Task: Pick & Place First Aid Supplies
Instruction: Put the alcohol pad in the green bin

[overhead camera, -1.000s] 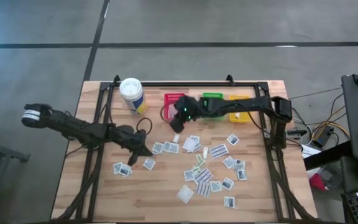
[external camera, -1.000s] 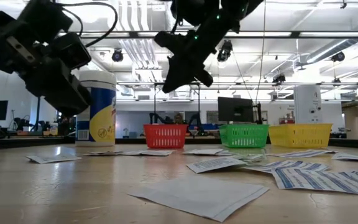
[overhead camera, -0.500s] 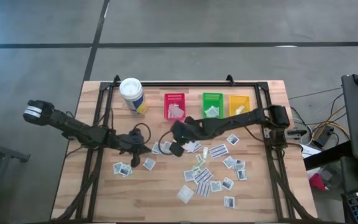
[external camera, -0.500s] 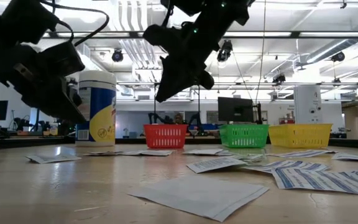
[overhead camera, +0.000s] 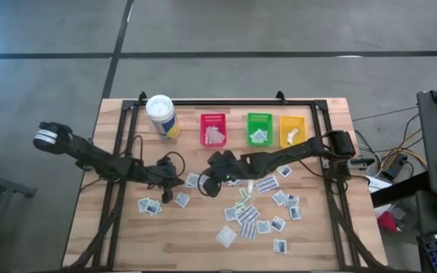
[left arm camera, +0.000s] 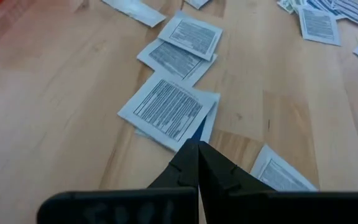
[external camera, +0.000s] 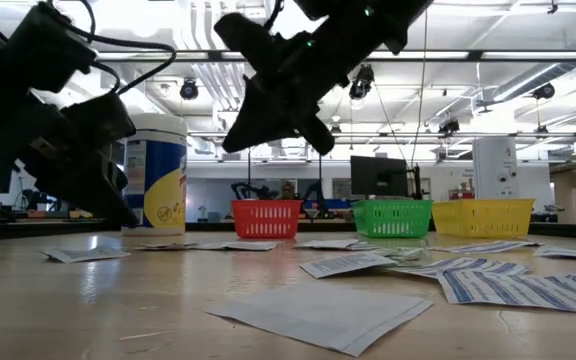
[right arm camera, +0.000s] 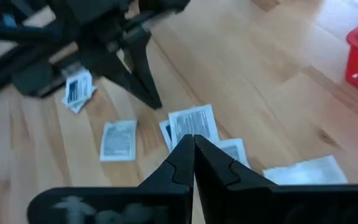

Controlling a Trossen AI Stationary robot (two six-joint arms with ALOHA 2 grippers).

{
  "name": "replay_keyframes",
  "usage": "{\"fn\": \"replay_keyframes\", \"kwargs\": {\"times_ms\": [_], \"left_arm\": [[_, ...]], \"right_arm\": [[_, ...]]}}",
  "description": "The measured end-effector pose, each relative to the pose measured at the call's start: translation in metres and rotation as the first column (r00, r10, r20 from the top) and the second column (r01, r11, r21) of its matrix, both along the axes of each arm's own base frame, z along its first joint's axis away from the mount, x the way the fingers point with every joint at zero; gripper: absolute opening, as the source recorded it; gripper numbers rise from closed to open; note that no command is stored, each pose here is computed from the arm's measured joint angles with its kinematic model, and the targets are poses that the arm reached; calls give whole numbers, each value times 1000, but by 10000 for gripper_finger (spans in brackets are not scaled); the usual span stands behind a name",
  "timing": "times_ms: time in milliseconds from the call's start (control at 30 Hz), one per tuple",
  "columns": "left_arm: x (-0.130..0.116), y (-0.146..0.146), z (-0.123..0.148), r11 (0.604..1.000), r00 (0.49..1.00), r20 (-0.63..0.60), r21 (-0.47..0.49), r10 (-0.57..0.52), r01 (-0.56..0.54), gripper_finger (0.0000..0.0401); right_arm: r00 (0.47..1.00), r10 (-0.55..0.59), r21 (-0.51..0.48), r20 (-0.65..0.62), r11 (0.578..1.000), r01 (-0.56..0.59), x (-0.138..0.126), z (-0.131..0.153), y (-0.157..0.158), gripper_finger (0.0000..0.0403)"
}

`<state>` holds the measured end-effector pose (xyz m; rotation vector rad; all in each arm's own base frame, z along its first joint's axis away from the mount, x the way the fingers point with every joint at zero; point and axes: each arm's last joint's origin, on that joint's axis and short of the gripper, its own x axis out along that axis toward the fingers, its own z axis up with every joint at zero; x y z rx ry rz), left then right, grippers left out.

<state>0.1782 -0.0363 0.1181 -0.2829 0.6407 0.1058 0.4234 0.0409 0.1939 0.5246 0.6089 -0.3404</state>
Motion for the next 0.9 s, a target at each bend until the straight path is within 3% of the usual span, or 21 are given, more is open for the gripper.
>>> {"fn": "replay_keyframes", "kwargs": {"times_ms": [267,533,900], "left_arm": [[12,-2,-15,997,997,-77,65,32,-27,0],[12,-2,-6,996,999,-34,83,12,-9,0],[16,-3,-4,991,1000,7,134,-9,8,0]], "right_arm": [[997,-24,24,75,999,22,-3,-12,-1,8],[999,-26,19,33,1000,25,8,-44,0,8],[997,-58,52,51,997,56,26,-62,-3,8]]}}
